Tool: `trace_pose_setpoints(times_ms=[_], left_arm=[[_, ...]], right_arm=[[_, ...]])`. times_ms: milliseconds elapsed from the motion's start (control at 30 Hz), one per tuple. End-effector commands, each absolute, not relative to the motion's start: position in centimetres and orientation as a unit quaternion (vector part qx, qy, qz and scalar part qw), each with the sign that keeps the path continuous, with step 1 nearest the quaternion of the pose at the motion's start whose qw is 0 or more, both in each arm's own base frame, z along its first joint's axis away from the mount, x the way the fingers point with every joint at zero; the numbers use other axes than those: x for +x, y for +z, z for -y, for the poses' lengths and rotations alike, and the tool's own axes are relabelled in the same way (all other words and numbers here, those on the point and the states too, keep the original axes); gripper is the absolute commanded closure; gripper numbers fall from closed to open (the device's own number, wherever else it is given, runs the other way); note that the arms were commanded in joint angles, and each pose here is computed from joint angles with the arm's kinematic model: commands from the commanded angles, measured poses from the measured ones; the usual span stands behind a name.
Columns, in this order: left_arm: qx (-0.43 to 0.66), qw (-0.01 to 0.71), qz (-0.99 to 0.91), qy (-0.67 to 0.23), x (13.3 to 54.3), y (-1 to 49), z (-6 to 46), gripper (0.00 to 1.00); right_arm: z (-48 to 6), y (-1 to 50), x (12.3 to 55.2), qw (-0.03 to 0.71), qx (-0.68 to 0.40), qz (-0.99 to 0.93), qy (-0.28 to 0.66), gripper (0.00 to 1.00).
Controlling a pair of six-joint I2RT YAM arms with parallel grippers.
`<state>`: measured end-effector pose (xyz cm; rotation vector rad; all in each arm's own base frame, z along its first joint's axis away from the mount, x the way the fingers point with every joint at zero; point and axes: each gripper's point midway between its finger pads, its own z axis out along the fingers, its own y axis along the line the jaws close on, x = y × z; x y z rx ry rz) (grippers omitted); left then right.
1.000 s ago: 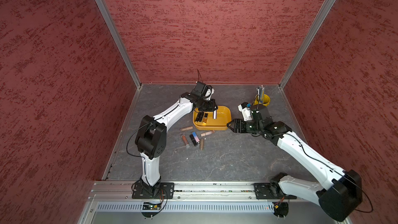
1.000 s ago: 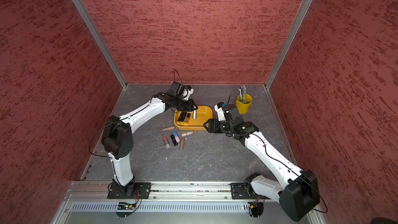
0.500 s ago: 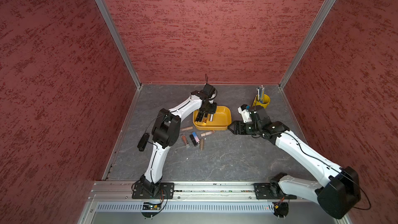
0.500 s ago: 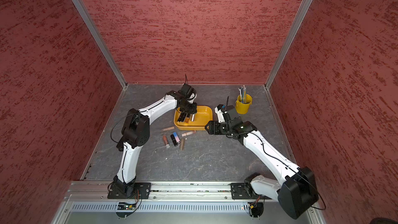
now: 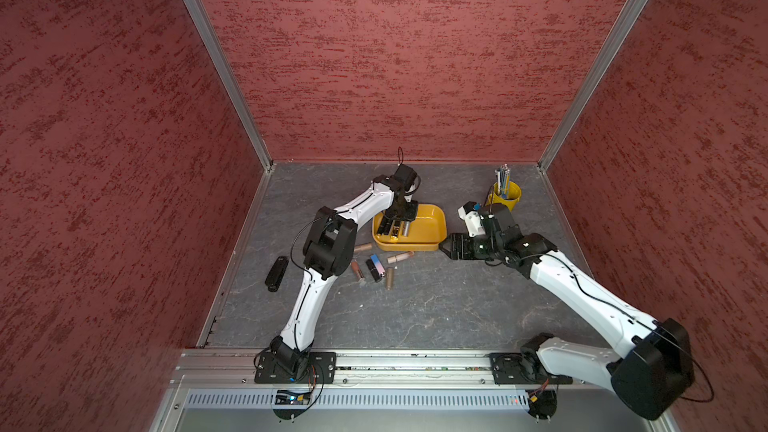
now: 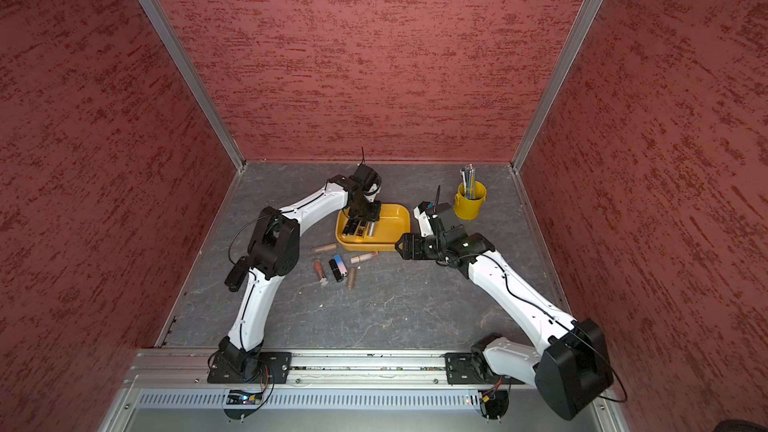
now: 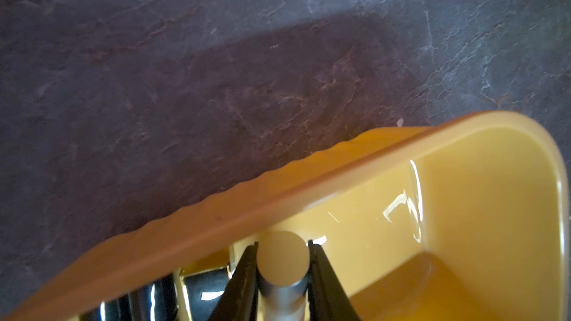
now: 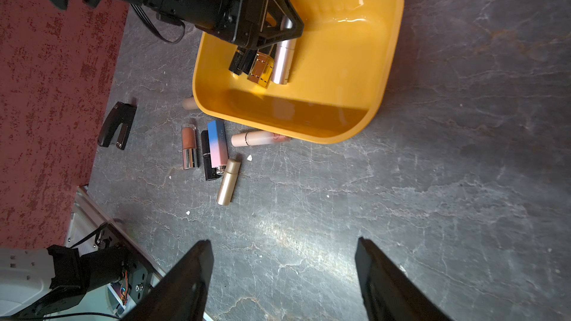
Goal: Put the lipstick into the storage box
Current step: Place the lipstick in the storage box.
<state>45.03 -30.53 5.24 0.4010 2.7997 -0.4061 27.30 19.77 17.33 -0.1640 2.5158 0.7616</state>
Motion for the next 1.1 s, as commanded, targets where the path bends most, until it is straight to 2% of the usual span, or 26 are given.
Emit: trace_pose_setpoints(times_ms=[0, 233, 433, 700, 900, 1067], left_arm=[[0.137, 0.14, -0.972, -0.13, 45.5, 4.8, 30.3, 0.76], [0.134, 0.136, -0.974, -0.123, 45.7, 4.2, 29.9, 0.72], [0.132, 0.128, -0.976, -0.119, 45.8, 3.6, 29.7, 0.65], [0.131, 0.127, -0.975, -0.124, 45.8, 3.6, 30.0, 0.63], [0.142, 0.153, -0.967, -0.148, 45.8, 6.5, 31.1, 0.59], [0.15, 0.189, -0.947, -0.21, 45.3, 11.0, 32.7, 0.56]], right_arm=[[-19.4, 16.4, 27.2, 0.245, -0.061, -0.929, 0.272, 0.23], [-19.4, 16.2, 27.1, 0.242, -0.061, -0.93, 0.271, 0.23], [-19.4, 16.0, 27.1, 0.242, -0.061, -0.93, 0.271, 0.23], [-19.4, 16.0, 27.0, 0.241, -0.06, -0.93, 0.272, 0.23], [-19.6, 16.2, 27.1, 0.241, -0.058, -0.927, 0.28, 0.23], [-19.9, 16.0, 27.0, 0.235, -0.058, -0.928, 0.283, 0.23]])
